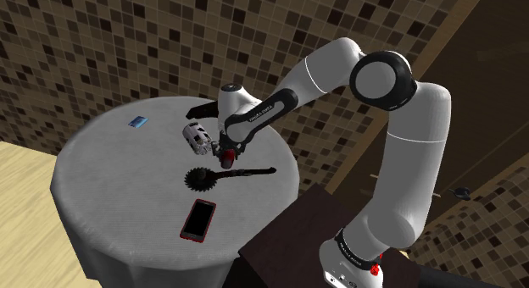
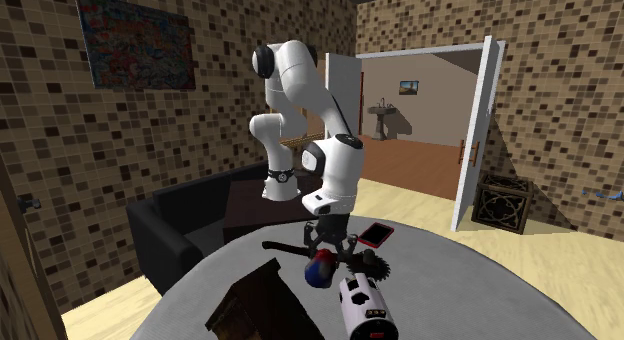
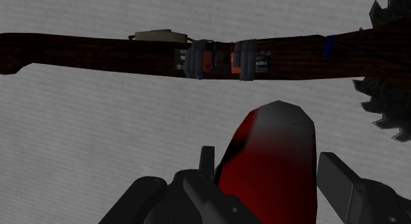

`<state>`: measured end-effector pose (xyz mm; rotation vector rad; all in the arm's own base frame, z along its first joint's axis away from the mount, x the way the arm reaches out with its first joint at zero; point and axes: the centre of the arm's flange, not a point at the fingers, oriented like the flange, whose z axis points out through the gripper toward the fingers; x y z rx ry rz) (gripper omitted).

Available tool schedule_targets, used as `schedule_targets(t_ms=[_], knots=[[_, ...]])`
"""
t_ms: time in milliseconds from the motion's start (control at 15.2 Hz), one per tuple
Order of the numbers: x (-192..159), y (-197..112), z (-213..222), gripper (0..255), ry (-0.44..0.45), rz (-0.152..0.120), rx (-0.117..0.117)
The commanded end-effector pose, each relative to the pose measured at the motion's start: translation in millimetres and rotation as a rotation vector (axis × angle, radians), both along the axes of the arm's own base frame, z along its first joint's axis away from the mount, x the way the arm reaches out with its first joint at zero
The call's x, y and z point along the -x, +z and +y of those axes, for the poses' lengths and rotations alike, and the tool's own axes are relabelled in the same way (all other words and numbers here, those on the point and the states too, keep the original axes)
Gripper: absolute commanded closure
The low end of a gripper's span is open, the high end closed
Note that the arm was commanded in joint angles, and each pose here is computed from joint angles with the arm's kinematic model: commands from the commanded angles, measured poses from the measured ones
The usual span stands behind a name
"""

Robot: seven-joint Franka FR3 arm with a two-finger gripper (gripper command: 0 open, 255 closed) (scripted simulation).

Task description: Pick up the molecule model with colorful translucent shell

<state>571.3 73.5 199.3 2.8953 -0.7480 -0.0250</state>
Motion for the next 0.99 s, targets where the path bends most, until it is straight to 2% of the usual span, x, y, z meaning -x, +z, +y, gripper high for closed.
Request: schedule_targets(t_ms=[0, 330, 924], knots=[[0, -1, -1, 255, -0.001, 0.0, 0.0], [0, -1, 0, 255, -0.001, 0.0, 0.0], [0, 47, 0, 255, -0.001, 0.0, 0.0]])
